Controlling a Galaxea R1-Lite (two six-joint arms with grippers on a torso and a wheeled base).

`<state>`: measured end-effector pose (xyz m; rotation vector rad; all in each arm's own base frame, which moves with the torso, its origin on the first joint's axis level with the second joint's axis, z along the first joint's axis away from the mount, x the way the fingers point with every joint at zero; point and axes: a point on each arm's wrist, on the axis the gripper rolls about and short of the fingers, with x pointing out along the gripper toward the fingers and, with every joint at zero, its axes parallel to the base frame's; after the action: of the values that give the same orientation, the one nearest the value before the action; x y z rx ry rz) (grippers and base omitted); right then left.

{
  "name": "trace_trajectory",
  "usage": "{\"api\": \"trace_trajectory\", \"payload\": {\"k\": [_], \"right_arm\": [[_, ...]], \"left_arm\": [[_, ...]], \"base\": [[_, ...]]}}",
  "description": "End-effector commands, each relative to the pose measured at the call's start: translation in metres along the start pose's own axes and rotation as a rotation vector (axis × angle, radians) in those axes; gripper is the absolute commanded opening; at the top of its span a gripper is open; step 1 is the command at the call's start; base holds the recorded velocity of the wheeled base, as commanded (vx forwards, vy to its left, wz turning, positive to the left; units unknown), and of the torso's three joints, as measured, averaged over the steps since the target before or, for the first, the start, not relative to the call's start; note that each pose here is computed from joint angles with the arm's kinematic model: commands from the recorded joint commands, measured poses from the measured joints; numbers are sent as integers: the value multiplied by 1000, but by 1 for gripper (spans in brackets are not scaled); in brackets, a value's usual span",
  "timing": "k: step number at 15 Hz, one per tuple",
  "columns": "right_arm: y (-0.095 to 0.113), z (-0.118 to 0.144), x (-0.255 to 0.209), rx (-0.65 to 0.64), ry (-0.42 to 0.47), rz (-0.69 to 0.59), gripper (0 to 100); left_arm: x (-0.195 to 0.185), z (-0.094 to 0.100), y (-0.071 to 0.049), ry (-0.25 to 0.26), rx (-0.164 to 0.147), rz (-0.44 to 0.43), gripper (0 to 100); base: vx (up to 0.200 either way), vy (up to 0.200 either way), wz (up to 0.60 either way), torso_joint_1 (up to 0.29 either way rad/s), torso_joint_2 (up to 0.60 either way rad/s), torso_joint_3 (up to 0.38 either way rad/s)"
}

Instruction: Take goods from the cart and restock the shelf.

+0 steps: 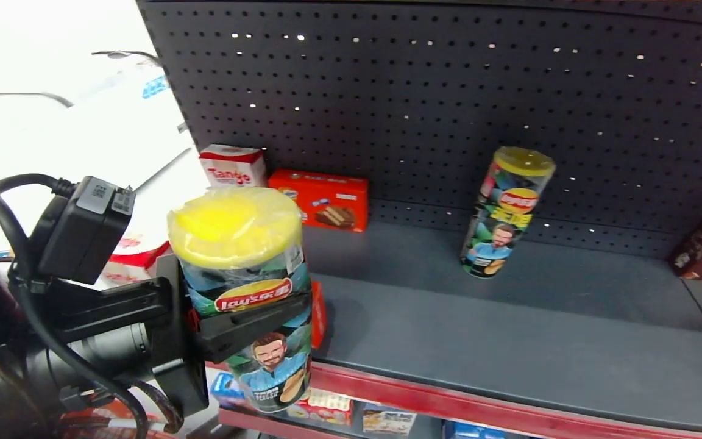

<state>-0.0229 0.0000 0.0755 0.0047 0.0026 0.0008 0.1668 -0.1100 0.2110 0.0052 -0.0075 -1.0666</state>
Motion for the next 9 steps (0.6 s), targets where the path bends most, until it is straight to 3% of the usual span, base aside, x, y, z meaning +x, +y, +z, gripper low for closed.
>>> {"api": "trace_trajectory", "payload": {"k": [1,8,9], "right_arm": [[0,0,0,0,1,1,100],[0,0,0,-2,1,1,100],[0,0,0,0,-1,1,100]], "left_arm": [[0,1,-1,-3,2,-3,0],[-2,-2,1,5,-3,8,0],[-2,-2,1,5,-3,8,0]], "base": [[0,0,-600,7,7,7],[0,0,0,0,0,0],[0,0,-600,2,2,2]]}}
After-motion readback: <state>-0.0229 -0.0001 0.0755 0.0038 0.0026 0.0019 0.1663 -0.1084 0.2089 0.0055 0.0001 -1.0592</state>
